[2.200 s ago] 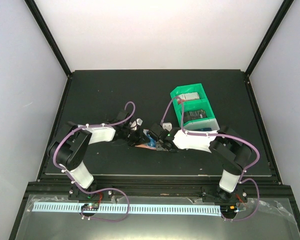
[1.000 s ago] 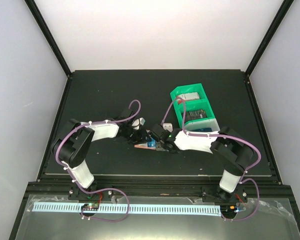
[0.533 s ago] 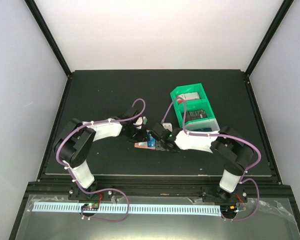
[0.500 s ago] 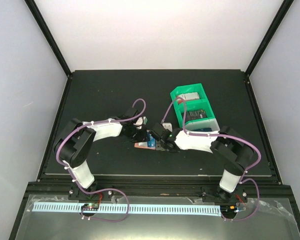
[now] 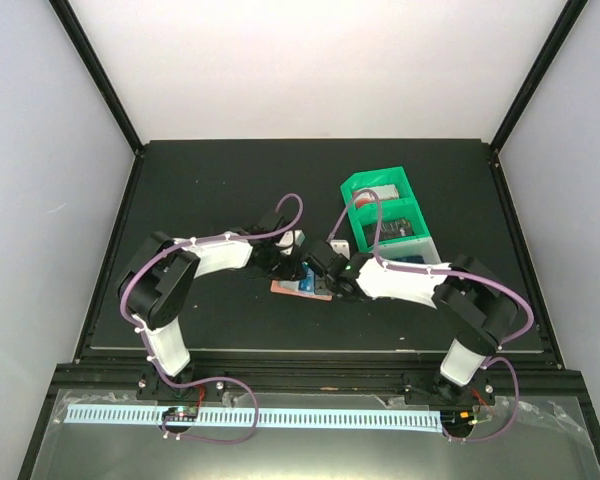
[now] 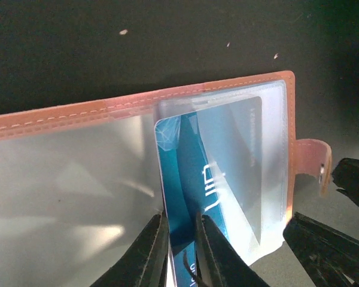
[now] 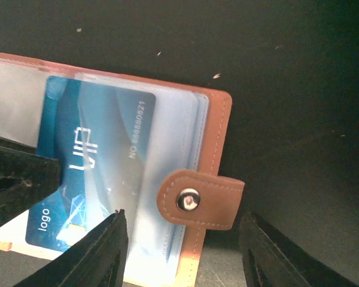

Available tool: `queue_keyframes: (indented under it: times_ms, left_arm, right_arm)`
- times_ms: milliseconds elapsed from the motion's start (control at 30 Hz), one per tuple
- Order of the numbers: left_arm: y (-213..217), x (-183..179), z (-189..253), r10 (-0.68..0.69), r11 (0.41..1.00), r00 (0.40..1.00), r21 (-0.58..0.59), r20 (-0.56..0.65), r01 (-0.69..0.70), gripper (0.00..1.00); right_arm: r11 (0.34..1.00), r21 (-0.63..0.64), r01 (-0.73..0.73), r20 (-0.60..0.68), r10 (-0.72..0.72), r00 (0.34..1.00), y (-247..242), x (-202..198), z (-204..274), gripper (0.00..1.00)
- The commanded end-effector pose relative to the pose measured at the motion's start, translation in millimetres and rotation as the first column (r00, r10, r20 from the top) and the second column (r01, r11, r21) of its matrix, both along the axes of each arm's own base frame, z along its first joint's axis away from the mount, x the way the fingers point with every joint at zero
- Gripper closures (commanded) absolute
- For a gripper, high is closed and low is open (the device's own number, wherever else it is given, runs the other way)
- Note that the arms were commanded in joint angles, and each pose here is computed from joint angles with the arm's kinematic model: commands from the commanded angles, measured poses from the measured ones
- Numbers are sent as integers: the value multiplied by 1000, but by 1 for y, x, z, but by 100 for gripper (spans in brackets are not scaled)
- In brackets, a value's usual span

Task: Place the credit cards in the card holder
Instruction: Insert the credit card into the card holder.

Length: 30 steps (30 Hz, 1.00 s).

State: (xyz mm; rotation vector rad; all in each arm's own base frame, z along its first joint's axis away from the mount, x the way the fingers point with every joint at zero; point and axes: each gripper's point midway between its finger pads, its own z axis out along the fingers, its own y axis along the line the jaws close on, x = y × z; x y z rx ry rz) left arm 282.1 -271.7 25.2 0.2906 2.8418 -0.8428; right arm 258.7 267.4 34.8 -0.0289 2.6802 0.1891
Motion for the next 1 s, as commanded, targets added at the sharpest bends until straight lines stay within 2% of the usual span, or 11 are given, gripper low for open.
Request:
queue_keyframes:
  times_ms: [0, 200, 433, 700, 967]
  left_arm:
    - [-8, 6, 3, -53, 998, 998, 14, 29, 53, 86]
    - [-6, 6, 3, -56, 998, 998, 30, 35, 55, 89]
    - [-8, 1, 1, -66, 997, 997, 30, 28, 66, 90]
    - [-13, -5, -1, -76, 997, 997, 11, 5, 76, 92]
    - [-30, -17, 0, -114, 991, 993, -75, -30, 111, 92]
  right_arm:
    - [997, -30, 67, 49, -65, 997, -15, 7, 10, 46]
    - [995, -3, 99, -26, -99, 995, -20, -6, 0, 49]
    - [990, 115, 86, -101, -74, 992, -7, -22, -11, 64]
    - [991, 104, 85, -107, -74, 991, -4, -12, -21, 78]
    - [994, 86, 73, -90, -65, 994, -9, -4, -21, 80]
